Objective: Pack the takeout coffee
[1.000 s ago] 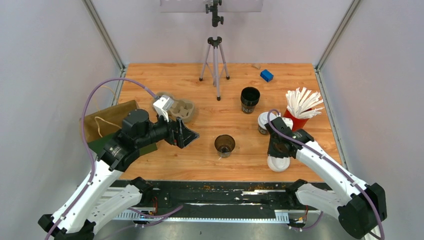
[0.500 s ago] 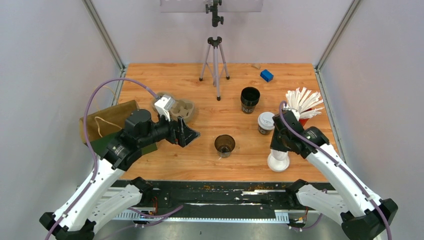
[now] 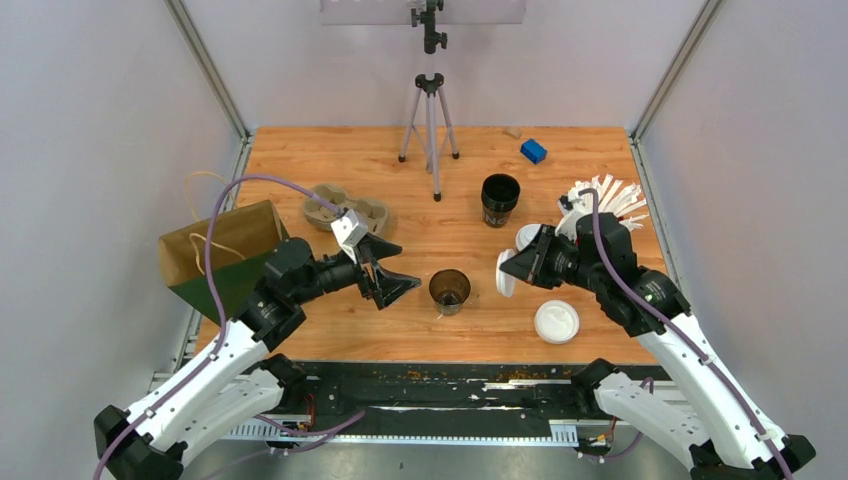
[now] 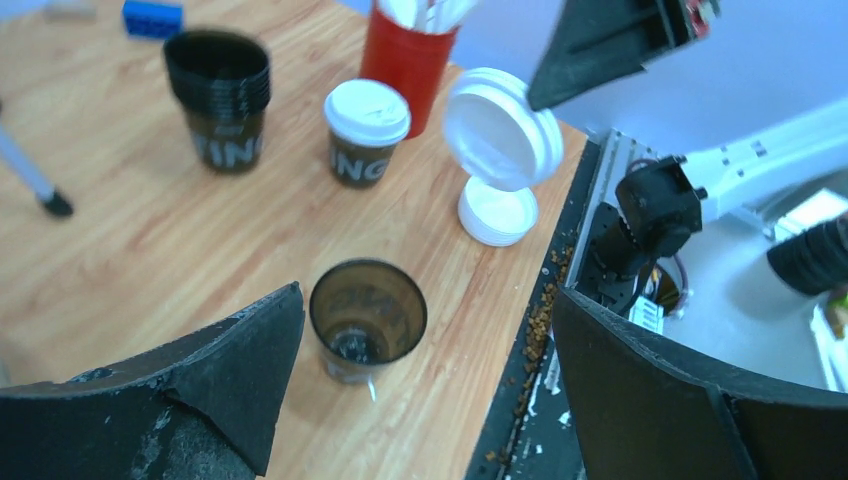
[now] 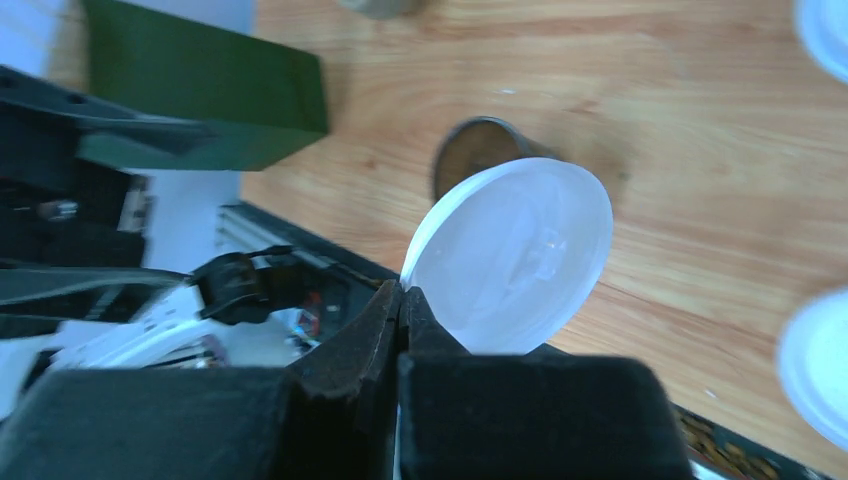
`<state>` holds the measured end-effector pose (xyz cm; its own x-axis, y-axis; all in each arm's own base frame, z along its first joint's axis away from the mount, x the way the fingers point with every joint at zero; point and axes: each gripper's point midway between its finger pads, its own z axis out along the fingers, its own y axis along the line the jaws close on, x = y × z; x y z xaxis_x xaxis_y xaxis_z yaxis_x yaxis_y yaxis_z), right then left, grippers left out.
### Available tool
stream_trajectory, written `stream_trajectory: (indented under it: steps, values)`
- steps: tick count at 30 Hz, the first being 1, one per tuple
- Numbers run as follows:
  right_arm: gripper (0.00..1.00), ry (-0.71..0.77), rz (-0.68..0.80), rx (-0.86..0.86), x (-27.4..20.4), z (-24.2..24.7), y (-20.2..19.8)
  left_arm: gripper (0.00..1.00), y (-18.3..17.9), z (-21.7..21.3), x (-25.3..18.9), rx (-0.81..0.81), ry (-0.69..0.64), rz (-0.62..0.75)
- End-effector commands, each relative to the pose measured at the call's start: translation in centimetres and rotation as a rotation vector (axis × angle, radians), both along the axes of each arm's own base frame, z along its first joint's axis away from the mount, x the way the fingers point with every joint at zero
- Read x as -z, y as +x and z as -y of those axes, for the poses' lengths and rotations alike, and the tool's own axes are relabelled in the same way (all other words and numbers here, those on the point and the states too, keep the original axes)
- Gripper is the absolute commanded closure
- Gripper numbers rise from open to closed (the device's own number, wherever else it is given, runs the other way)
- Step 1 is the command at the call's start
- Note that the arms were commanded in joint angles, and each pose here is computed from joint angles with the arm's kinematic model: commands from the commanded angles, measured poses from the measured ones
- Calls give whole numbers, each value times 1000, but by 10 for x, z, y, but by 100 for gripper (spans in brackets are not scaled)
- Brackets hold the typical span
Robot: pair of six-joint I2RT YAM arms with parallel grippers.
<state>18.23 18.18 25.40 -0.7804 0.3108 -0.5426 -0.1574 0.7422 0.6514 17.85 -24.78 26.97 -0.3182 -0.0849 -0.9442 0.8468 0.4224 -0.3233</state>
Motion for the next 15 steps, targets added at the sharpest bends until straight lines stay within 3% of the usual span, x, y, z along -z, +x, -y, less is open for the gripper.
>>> stream_trajectory:
  steps: [1, 9, 15]
  values:
    - [100, 261, 152, -142, -71, -38, -3, 0, -13, 24, -45, 154, -65, 371]
    - [100, 423, 207, -243, -111, -61, -12, 0, -22, 60, -56, 281, -66, 536]
    - [100, 463, 194, -279, -118, -70, -17, 0, -16, 67, -68, 267, -102, 653]
